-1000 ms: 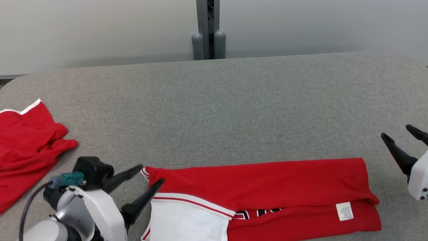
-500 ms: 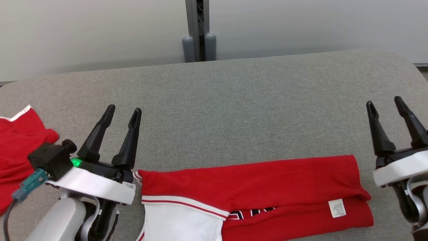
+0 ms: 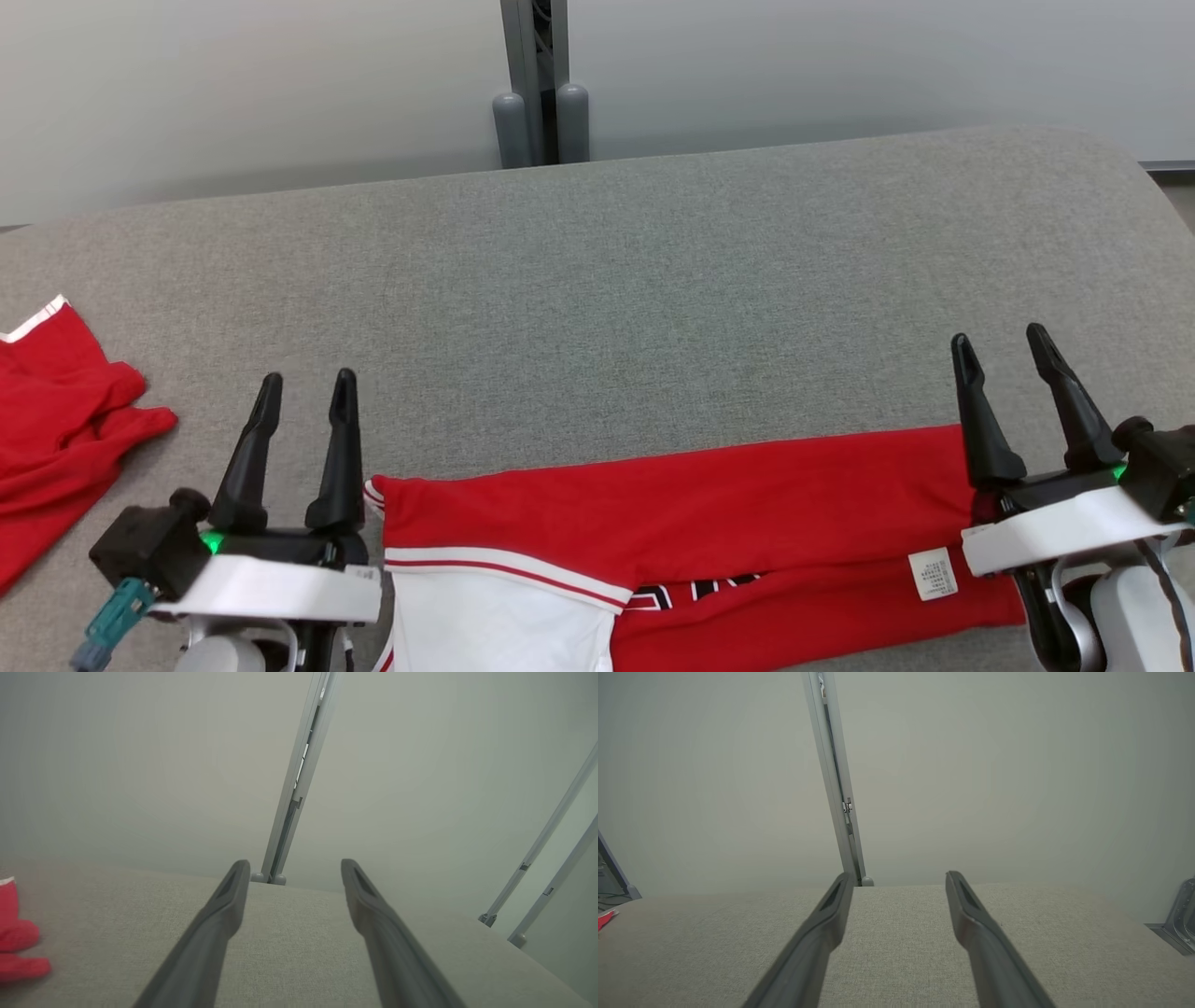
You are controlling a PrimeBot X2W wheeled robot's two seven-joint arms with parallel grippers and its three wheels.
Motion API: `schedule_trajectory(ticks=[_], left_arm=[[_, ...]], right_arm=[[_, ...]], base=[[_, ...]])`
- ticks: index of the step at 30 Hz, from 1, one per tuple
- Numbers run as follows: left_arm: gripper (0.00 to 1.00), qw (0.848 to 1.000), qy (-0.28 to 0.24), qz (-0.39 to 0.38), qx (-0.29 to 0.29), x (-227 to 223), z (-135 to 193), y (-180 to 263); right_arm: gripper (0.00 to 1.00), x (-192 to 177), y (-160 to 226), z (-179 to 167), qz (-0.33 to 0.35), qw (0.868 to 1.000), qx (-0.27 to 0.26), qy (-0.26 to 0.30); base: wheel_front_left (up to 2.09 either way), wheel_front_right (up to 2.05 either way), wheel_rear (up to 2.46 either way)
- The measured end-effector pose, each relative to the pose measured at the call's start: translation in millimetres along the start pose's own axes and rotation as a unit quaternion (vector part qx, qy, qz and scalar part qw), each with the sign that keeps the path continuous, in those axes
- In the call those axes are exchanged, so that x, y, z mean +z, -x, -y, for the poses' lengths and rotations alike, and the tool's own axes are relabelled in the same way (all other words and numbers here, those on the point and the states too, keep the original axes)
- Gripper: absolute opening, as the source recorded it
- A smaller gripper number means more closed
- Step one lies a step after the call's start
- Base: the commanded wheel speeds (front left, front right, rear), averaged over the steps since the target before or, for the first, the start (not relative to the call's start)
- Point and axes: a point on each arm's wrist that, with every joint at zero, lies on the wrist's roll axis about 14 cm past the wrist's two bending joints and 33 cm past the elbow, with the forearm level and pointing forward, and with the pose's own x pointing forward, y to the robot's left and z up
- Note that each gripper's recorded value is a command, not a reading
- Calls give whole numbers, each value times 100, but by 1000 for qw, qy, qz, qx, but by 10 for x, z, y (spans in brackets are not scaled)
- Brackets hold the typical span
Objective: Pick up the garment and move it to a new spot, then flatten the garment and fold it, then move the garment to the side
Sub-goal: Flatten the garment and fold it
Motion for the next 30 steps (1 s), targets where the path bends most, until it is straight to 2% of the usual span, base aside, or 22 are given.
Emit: schedule_trajectory(ticks=[8,15,18,24,27,30], left_arm=[[100,999,-32,3,21,-7,-158,161],[100,1000,-22,1,19,-19,-143,212],[100,1000,-23,0,18,-23,-140,219],[100,1000,-23,-7,16,-70,-127,229],[100,1000,-17,-22,9,-170,-80,235],[100,999,-9,-39,-5,-289,24,240]], right_arm=[[100,-50,45,-76,-3,1000,0,-12],[100,-95,64,-123,-10,1000,7,-14],[100,-145,90,-59,-17,1000,-7,-26],[100,-633,417,143,-92,992,-56,-60],[100,-848,555,172,-122,984,-81,-102],[100,-1011,662,231,-152,979,-91,-102]], base=[[0,0,0],[0,0,0],[0,0,0],[0,0,0],[0,0,0],[0,0,0]])
